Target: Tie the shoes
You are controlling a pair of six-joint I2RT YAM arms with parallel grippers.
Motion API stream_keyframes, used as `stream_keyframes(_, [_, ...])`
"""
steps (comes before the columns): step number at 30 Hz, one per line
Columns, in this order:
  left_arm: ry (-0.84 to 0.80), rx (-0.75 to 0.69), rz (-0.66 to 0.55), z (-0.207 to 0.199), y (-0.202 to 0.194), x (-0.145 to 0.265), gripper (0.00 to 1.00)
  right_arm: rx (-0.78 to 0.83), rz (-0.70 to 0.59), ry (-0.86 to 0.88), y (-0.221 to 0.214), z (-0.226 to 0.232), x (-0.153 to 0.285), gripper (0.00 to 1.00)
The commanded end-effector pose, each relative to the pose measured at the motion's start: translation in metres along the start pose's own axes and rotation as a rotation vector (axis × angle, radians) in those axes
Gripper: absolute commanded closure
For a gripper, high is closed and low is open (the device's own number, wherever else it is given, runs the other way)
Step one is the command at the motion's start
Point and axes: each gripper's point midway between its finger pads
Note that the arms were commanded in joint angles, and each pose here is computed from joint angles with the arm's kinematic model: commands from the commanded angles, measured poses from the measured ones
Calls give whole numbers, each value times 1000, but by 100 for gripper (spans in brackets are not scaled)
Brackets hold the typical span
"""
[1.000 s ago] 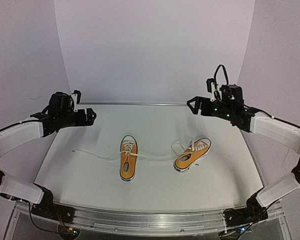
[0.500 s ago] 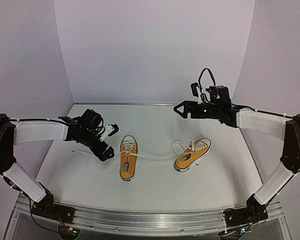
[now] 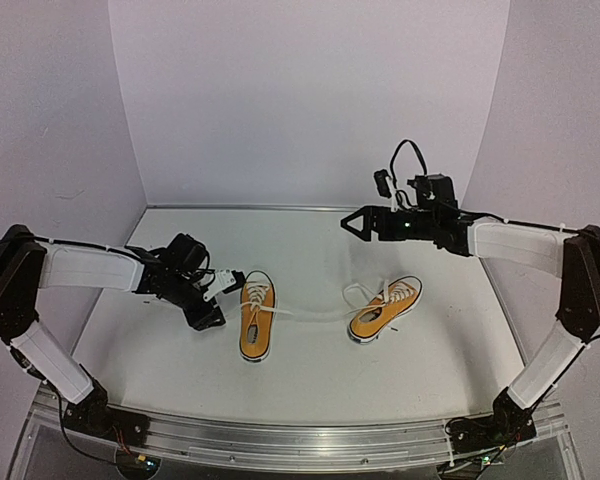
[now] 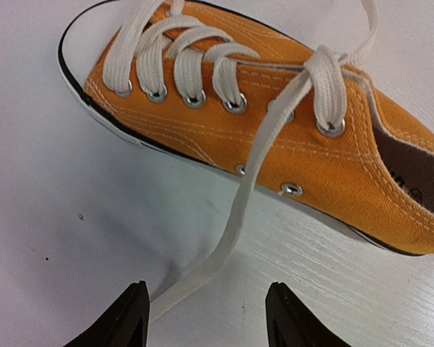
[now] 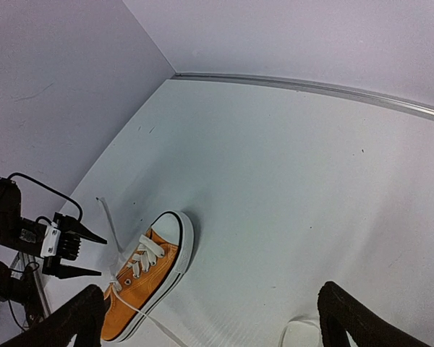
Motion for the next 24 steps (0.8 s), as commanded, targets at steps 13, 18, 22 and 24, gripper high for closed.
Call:
stream_keyframes(13, [57,-84,-72,13,22,-26,66,-7,7,30,-8,1,-2,2])
stream_keyframes(18, [68,-73,-126,14,36,-18,96,-9,13,21,-11,-1,-2,2])
stream_keyframes(22, [70,-36,-286,11,66,9,100,19,16,-8,-11,-2,4,2])
stream_keyframes(24, [68,-9,-377,10,82,26,100,28,41,-24,-16,-4,7,2])
Point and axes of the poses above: each gripper's point midway between its finger pads, its own x axis back along the fingers, its own z axis along the line the jaws close on, y = z × x, and after that the axes turned 2 degrees about -x, right-handed
